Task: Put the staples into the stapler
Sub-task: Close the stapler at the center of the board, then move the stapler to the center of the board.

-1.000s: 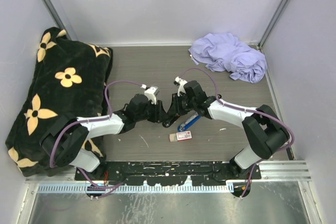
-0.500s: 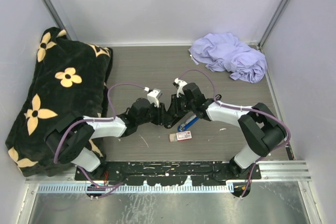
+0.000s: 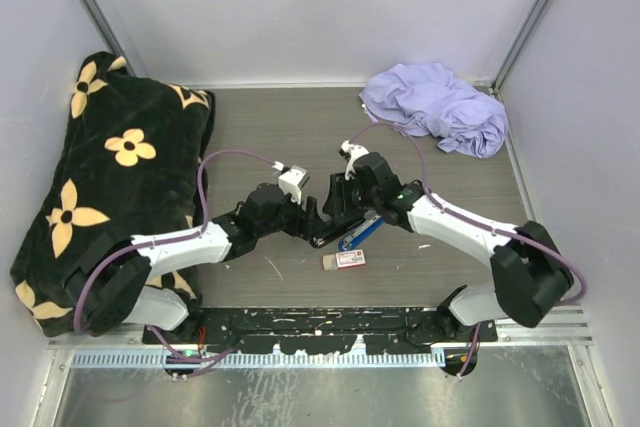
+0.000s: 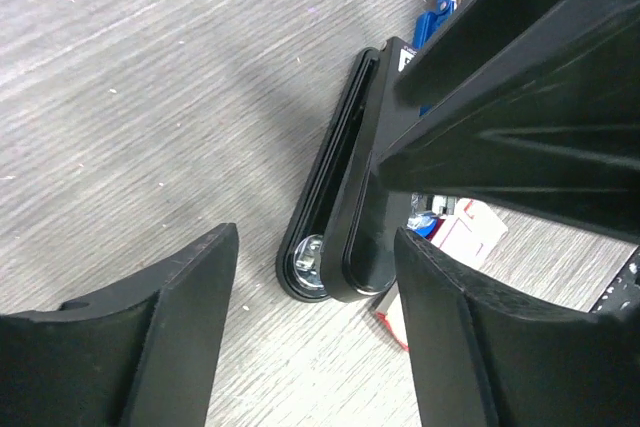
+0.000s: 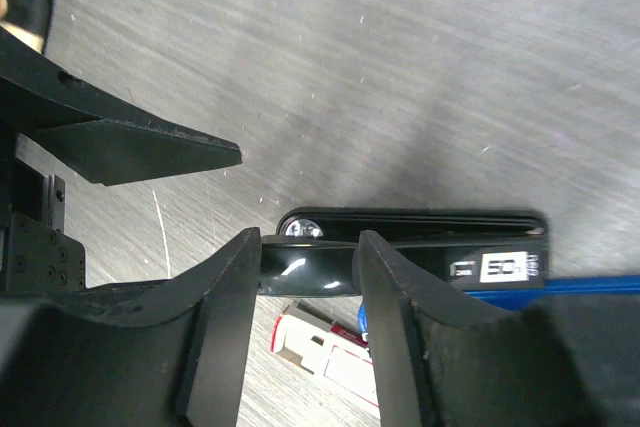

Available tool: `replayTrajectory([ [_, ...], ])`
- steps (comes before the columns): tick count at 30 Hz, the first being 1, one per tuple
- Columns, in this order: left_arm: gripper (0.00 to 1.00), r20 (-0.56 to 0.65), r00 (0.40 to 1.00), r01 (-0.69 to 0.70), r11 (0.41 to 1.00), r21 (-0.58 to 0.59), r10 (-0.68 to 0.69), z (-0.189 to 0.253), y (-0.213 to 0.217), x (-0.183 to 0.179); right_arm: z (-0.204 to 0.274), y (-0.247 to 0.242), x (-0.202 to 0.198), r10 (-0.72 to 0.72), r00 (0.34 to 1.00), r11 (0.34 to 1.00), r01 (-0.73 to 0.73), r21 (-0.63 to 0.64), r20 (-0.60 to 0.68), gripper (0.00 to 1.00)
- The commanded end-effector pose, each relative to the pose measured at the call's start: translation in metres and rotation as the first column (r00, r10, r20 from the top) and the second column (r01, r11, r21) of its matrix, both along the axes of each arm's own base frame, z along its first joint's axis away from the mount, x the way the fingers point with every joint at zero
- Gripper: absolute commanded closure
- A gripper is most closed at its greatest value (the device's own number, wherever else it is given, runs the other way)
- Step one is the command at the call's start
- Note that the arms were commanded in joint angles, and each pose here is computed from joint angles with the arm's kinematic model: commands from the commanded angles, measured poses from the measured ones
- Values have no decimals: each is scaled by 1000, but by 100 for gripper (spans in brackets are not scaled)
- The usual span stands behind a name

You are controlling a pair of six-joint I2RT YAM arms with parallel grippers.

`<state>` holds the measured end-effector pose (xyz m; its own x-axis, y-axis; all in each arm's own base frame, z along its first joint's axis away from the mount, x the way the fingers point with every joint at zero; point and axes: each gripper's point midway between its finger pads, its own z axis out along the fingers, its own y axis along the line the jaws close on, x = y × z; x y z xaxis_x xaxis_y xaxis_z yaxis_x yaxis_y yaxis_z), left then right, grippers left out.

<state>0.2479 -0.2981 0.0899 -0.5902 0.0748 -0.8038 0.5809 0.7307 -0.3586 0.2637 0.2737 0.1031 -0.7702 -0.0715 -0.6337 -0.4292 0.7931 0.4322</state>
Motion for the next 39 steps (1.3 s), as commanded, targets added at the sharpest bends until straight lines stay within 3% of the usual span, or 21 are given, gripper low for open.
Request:
replayTrajectory([
  [1,33,70,997,38,997,64,-42,19,5,2,52,-20,23,-120,983,993,120,5,139,47],
  [13,28,56,960,271,960,74,-275,13,-24,-17,52,-73,29,-250,954,967,254,-4,165,36],
  [18,26,50,950,298,943,149,-308,1,-31,-11,48,-77,25,-251,955,967,255,-4,158,34],
  [27,52,48,943,301,908,292,-328,-18,-35,-4,49,-83,25,-258,951,965,262,-1,168,33],
  [31,65,48,956,258,909,327,-289,-24,-27,0,48,-84,25,-257,952,965,261,-3,164,33],
  [39,80,80,982,134,921,366,-174,-21,-2,7,44,-81,25,-247,957,968,250,-4,151,33],
])
